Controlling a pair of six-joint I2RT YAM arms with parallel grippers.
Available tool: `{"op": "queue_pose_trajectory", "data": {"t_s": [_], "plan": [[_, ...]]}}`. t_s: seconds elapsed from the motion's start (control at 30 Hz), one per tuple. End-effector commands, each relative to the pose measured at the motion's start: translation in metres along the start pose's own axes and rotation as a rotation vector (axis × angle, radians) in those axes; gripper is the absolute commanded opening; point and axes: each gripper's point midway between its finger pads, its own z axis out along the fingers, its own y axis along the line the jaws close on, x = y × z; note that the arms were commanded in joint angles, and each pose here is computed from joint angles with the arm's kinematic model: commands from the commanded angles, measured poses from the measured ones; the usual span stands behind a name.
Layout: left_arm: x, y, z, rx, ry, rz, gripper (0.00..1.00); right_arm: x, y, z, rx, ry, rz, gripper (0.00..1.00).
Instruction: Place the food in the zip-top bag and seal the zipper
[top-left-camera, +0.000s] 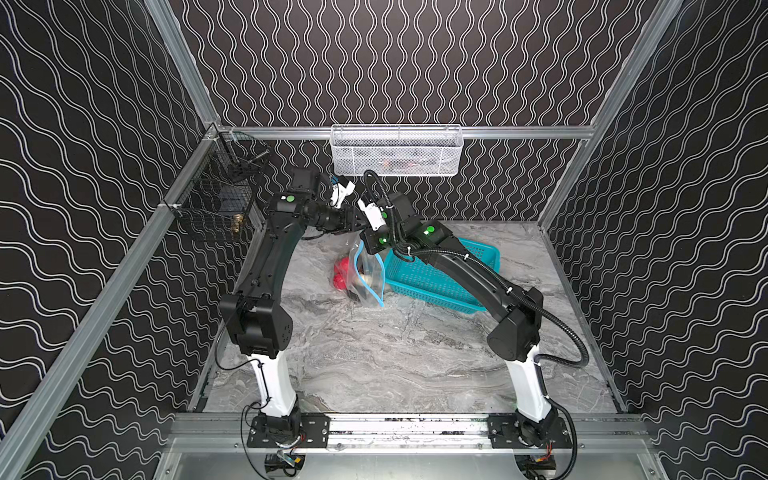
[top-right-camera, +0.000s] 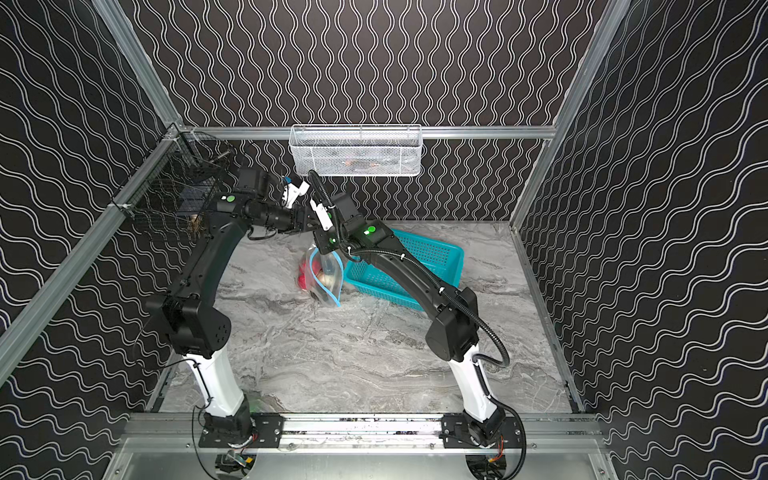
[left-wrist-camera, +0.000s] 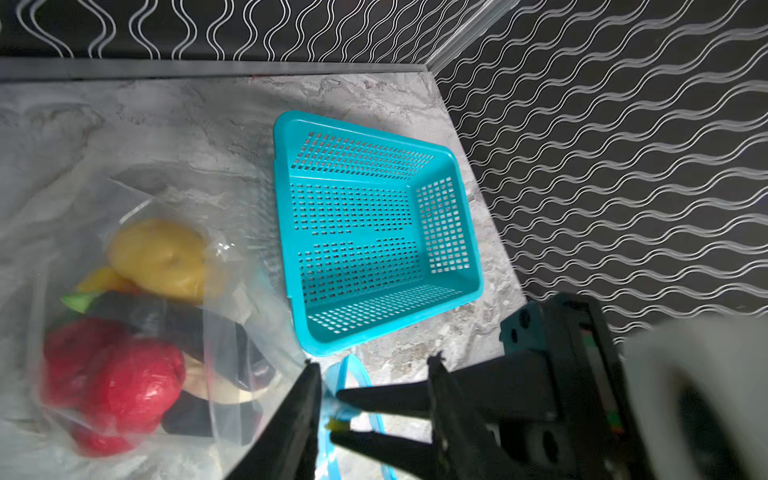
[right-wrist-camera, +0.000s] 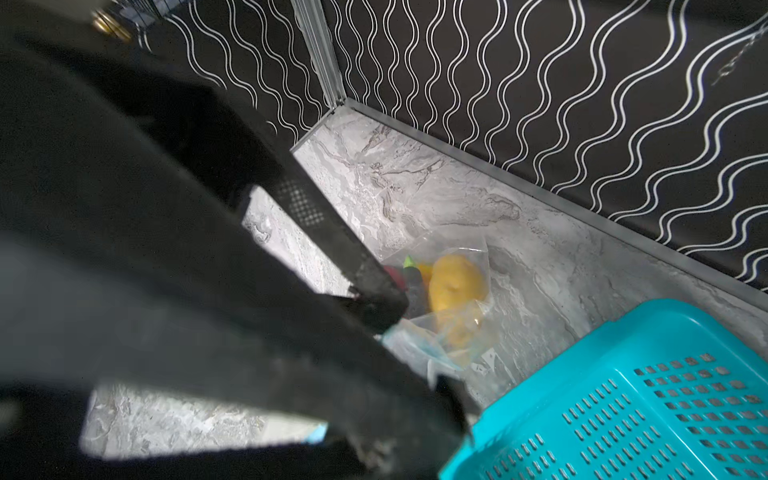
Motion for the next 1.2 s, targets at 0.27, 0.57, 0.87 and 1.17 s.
{"op": "queue_pose_trajectory", "data": {"t_s": [0.27, 0.57, 0.87, 1.17], "plan": [[0.011, 0.020, 0.004, -0.120, 0.053, 0.060, 0.44, -0.020, 0.008, -0.008, -0.036, -0.075, -0.020, 0.12], [-0.009, 0.018, -0.010, -0.138, -0.041, 0.368, 0.78, -0.009, 0.028, -0.013, -0.156, -0.059, -0.078, 0.09], [-0.038, 0.022, -0.036, 0.014, -0.168, 0.648, 0.99, 0.008, 0.010, -0.018, -0.199, 0.000, -0.132, 0.05], [-0.022, 0.017, -0.035, 0.125, -0.204, 0.993, 0.98, -0.005, -0.001, -0.025, -0.295, -0.028, -0.141, 0.05]]}}
